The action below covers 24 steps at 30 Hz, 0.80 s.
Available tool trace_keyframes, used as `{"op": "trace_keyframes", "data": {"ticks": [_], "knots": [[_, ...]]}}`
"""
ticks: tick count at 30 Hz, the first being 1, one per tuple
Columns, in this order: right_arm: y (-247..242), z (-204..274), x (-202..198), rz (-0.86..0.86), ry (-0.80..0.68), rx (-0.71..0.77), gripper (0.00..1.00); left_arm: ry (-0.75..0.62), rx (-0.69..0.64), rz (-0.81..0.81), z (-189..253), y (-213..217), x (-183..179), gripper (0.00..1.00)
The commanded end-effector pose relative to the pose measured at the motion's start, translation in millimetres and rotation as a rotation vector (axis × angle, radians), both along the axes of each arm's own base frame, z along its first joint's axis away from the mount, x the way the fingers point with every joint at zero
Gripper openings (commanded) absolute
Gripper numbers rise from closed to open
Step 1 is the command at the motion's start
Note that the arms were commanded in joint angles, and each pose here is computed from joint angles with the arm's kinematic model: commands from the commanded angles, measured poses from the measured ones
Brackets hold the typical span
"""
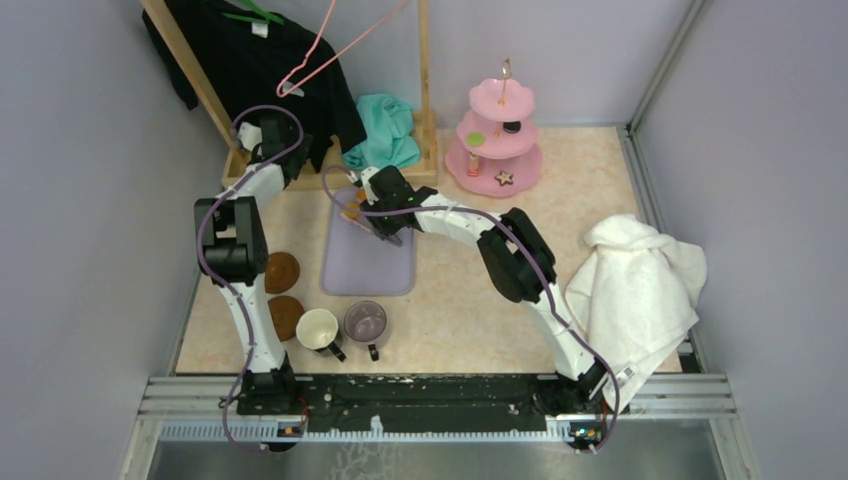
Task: Serve the afternoon tea
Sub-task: Pick up the desert from the tray.
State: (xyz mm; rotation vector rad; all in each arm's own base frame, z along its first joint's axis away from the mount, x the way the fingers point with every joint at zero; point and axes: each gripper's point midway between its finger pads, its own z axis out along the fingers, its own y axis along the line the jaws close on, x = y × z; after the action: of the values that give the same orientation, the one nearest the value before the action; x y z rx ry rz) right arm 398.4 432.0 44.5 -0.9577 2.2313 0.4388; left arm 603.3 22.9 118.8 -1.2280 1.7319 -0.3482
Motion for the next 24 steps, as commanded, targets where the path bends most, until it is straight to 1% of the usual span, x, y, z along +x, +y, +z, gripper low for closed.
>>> {"op": "trace_keyframes", "data": {"ticks": [1,4,10,15,18,24], "knots": [[9,18,1,0.013,-0.043,0.023,0.42,-0.004,-0.002,-0.006,1,-3,3,0.8],[9,14,0,0.017,-0.034,0.024,0.45,0.0,0.003,-0.005,0,-2,3,0.8],[14,22,-3,0.039,-0.04,0.063,0.47,-0.005,0.009,-0.005,2,-2,4,0.8],[14,14,-5,0.046,-0.023,0.057,0.5,-0.001,0.019,-0.004,1,-1,4,0.8],[15,10,-5,0.055,-0.017,0.056,0.5,0.003,0.019,-0.004,-1,-2,4,0.8],[12,-8,-9,0.063,0.009,0.029,0.45,0.017,0.016,-0.006,-8,-2,2,0.8]]}}
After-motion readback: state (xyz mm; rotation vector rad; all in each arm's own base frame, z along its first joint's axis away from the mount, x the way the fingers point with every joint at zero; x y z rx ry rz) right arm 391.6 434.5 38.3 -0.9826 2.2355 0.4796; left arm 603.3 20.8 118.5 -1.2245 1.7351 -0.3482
